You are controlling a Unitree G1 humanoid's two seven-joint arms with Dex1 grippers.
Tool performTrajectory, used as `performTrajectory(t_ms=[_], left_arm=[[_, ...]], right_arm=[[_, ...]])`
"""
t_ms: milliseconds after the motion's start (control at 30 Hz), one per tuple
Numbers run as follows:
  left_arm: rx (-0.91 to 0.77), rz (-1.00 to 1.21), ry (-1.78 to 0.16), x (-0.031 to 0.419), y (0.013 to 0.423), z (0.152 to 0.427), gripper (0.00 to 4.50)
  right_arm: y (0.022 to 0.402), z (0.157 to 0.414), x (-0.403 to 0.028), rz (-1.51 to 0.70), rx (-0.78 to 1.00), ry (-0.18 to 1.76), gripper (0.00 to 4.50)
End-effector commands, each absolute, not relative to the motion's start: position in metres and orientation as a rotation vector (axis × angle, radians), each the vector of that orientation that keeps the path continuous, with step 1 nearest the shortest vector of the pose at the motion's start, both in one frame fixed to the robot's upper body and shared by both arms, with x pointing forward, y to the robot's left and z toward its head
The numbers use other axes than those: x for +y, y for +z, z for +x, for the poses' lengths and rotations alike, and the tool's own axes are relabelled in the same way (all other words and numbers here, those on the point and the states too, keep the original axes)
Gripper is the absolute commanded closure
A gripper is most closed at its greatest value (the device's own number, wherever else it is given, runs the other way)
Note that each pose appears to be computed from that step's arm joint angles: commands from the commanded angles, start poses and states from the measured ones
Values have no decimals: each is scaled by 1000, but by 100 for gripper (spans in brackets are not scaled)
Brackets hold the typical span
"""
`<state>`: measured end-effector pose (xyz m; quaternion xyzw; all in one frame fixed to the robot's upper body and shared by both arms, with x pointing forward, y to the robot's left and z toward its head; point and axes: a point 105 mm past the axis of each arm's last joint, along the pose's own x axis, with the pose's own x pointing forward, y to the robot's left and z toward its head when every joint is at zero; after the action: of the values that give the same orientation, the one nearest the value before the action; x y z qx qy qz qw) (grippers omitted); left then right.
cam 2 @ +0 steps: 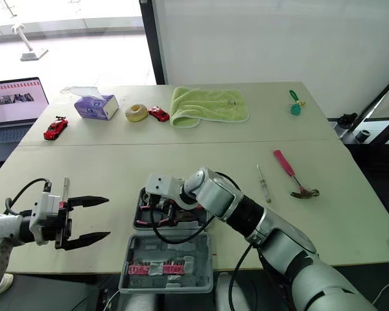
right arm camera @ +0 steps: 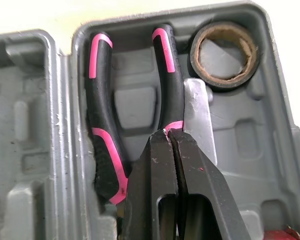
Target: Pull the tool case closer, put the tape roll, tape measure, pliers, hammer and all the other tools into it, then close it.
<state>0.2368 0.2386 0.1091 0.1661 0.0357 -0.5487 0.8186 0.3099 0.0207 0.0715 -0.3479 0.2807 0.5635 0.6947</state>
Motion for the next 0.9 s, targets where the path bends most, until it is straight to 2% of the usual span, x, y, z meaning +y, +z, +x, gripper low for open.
performTrajectory(t_ms=[33, 233, 400, 467, 633, 767, 867, 900], left_arm=[[40, 388, -1156, 241, 118, 236, 0], [34, 390, -1160, 239, 120, 237, 0], [35, 391, -1164, 238, 119, 237, 0], [42, 393, -1168, 238, 119, 237, 0], [150, 432, -1162, 236, 103, 239, 0], [183, 381, -1170, 229, 101, 239, 0], [226, 351, -1161, 231, 97, 240, 89], [243, 346, -1167, 233, 94, 240, 140]], right_arm=[[14, 299, -9, -758, 888, 1193, 446], [-15, 290, -22, -721, 980, 1185, 446], [-13, 291, -14, -704, 925, 1210, 446], [0, 297, -2, -668, 839, 1222, 446], [89, 318, 29, -584, 381, 1249, 446], [140, 308, 12, -539, 226, 1247, 446], [157, 296, -4, -461, 209, 1246, 450], [153, 291, -17, -474, 235, 1247, 450]])
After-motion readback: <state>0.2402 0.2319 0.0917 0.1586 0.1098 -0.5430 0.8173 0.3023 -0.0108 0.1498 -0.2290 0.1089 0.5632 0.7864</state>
